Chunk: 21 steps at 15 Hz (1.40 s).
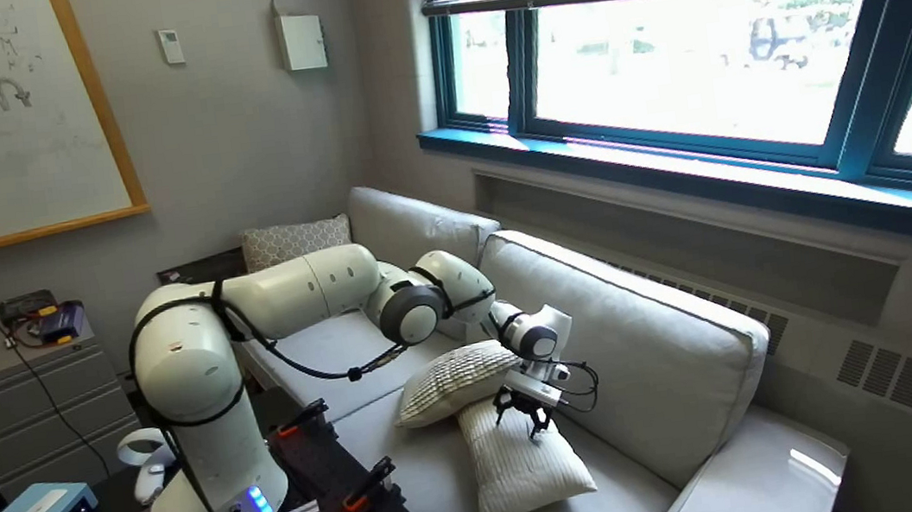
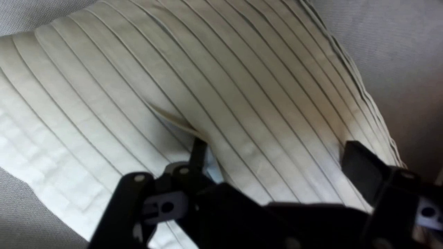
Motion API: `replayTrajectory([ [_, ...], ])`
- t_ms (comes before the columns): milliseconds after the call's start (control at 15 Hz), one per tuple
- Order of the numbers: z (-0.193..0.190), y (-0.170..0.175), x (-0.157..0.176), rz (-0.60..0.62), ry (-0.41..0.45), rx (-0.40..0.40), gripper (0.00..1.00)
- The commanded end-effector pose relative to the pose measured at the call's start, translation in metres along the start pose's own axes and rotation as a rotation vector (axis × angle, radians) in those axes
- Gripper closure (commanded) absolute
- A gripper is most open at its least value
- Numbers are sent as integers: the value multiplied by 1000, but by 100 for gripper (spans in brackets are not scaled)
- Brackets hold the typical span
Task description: Arrange the two small pillows on the sofa
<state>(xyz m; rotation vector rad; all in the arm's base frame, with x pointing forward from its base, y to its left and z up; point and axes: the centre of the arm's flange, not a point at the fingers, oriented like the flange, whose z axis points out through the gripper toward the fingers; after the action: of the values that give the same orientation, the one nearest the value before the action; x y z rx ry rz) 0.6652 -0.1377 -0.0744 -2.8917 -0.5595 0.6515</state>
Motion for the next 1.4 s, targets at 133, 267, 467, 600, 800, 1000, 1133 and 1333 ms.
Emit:
replayTrajectory([
  [133, -3, 2, 2, 8, 19, -13, 0],
  [267, -3, 2, 2, 7, 19, -13, 0],
  [467, 7, 6, 7, 65, 3, -49, 0],
  [600, 5, 14, 13, 116, 16, -82, 0],
  [800, -11, 26, 17, 174, 64, -140, 0],
  [1000, -27, 40, 23, 189, 112, -220, 0],
  [1133, -33, 48, 32, 142, 130, -240, 0],
  [1333, -30, 56, 50, 51, 112, -222, 0],
])
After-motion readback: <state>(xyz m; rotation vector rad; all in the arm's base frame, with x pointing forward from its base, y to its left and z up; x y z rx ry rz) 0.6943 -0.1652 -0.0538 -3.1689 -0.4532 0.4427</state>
